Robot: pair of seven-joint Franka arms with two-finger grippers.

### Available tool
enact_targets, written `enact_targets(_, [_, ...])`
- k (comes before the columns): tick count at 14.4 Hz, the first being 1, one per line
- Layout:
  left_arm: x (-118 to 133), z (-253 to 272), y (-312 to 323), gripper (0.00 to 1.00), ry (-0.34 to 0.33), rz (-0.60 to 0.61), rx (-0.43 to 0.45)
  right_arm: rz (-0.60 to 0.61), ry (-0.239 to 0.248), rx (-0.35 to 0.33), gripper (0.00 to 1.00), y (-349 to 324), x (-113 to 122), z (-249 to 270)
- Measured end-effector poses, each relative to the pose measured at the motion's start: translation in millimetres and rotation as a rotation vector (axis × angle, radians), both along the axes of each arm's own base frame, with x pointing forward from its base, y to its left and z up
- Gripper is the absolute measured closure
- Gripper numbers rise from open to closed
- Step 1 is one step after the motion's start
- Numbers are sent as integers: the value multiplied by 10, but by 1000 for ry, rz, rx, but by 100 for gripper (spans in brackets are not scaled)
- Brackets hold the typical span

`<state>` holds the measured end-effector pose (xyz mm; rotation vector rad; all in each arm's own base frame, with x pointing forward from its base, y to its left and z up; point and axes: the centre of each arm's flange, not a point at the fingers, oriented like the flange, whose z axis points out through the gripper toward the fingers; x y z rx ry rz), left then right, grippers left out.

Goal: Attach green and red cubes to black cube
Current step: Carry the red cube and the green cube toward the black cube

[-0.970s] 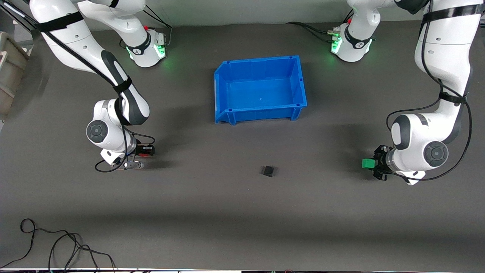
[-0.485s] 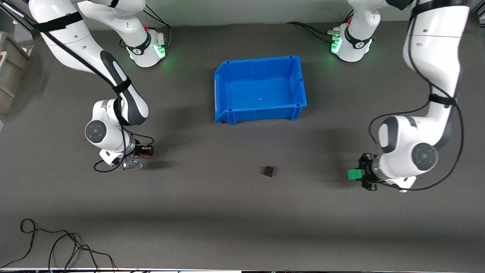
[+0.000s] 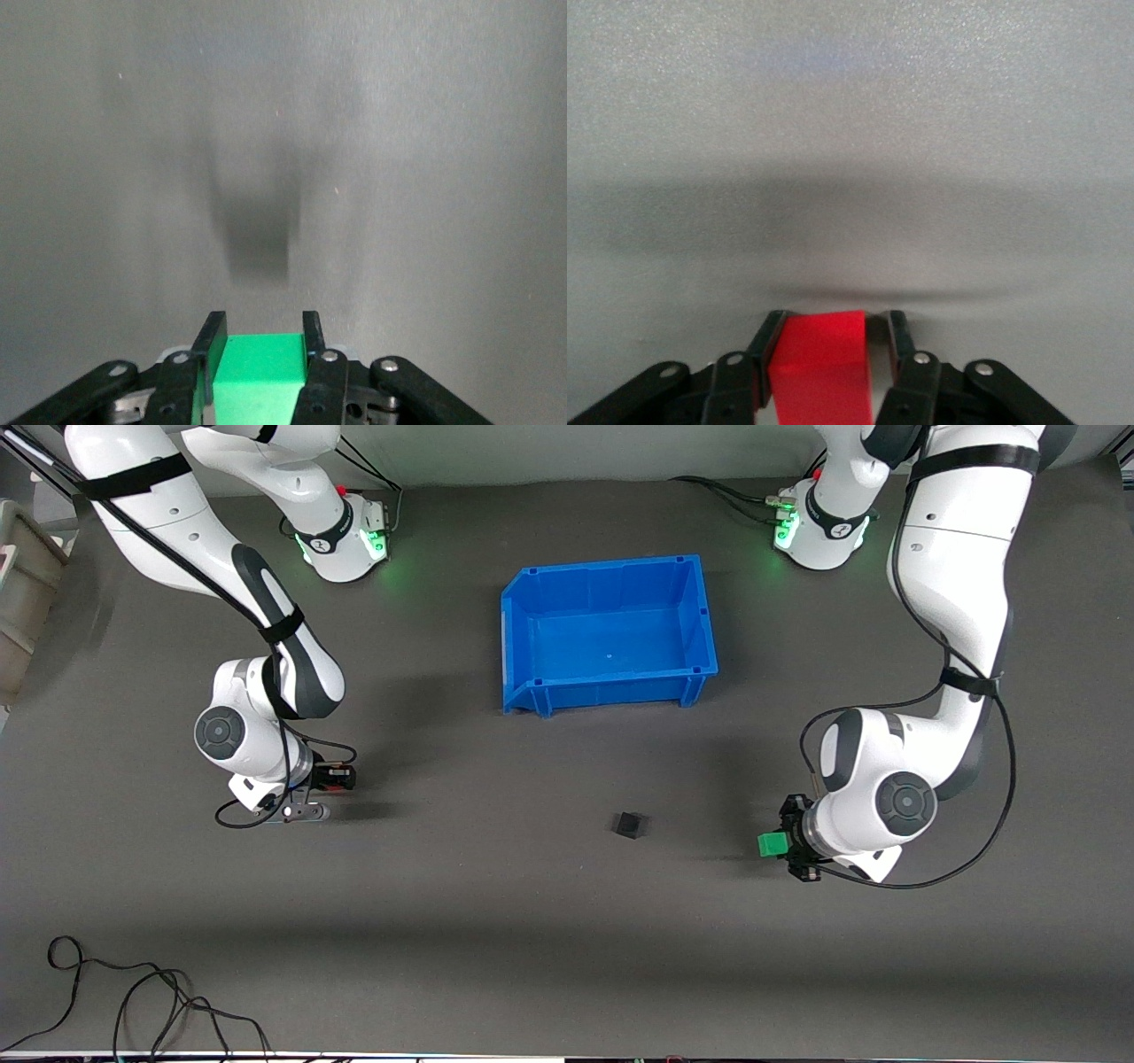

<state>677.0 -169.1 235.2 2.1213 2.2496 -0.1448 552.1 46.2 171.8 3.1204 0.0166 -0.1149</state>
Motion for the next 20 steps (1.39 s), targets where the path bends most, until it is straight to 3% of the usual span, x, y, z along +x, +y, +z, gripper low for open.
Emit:
enact_targets(1, [-2, 13, -47, 61, -2, -3, -6, 1, -2, 0, 61, 4, 2, 11])
enact_targets(8, [-90, -27, -397, 61, 5, -48, -10, -43, -4, 14, 60, -14, 6, 23])
enact_targets(11, [-157, -118, -595, 61, 14, -77, -8, -271, -9, 61, 60, -39, 32, 118])
enact_targets(15, [-163, -257, -712, 61, 22, -93, -6, -610, 40, 50, 60, 150, 168, 441])
enact_targets(20, [-127, -264, -761, 61, 15, -96, -9, -1032, 74, 4, 60, 1262, 397, 940])
